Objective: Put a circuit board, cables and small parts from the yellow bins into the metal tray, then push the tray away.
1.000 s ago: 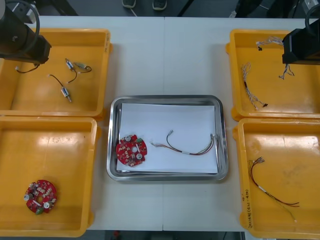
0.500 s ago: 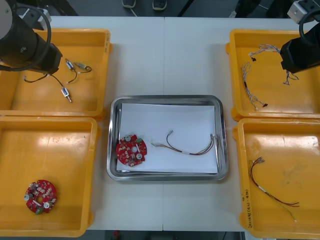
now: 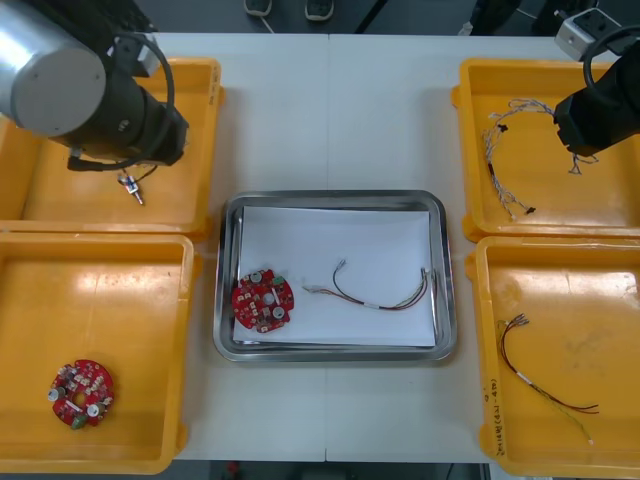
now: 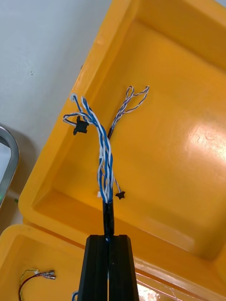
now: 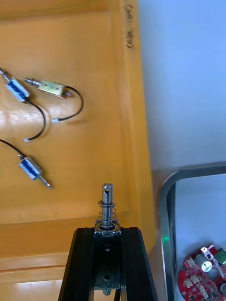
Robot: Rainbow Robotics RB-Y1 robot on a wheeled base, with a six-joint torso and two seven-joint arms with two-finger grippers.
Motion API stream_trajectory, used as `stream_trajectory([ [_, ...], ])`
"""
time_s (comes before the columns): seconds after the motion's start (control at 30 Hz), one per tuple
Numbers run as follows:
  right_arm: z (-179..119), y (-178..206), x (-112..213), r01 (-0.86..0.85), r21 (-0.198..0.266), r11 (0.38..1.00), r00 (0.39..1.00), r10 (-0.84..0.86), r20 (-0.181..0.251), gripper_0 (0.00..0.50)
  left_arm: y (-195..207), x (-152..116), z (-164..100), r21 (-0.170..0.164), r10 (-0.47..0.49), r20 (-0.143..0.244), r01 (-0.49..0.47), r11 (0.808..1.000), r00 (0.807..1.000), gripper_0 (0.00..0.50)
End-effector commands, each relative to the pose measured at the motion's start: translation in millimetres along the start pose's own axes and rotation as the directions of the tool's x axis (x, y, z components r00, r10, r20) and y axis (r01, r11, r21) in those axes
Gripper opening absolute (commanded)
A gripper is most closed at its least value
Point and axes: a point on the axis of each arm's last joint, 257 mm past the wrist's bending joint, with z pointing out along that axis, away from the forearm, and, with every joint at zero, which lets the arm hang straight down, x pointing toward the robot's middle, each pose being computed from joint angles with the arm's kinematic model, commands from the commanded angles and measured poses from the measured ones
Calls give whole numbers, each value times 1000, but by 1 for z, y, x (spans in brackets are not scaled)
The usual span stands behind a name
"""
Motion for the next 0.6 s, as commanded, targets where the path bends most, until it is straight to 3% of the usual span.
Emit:
stream_trajectory([
  [0.03,-9,-10,2,70,53,996,998,-70,-6,0,-42,13,1,38,-111,0,111,993,994,2],
  [0.27,-9,-10,2,77,51,996,997,-77,-6,0,-77,26,16,49,-107,7,107,993,994,0],
  [0.6,-9,-8,1,91,43,995,996,-91,-5,0,-115,57,35,65,-55,-30,57,996,998,2],
])
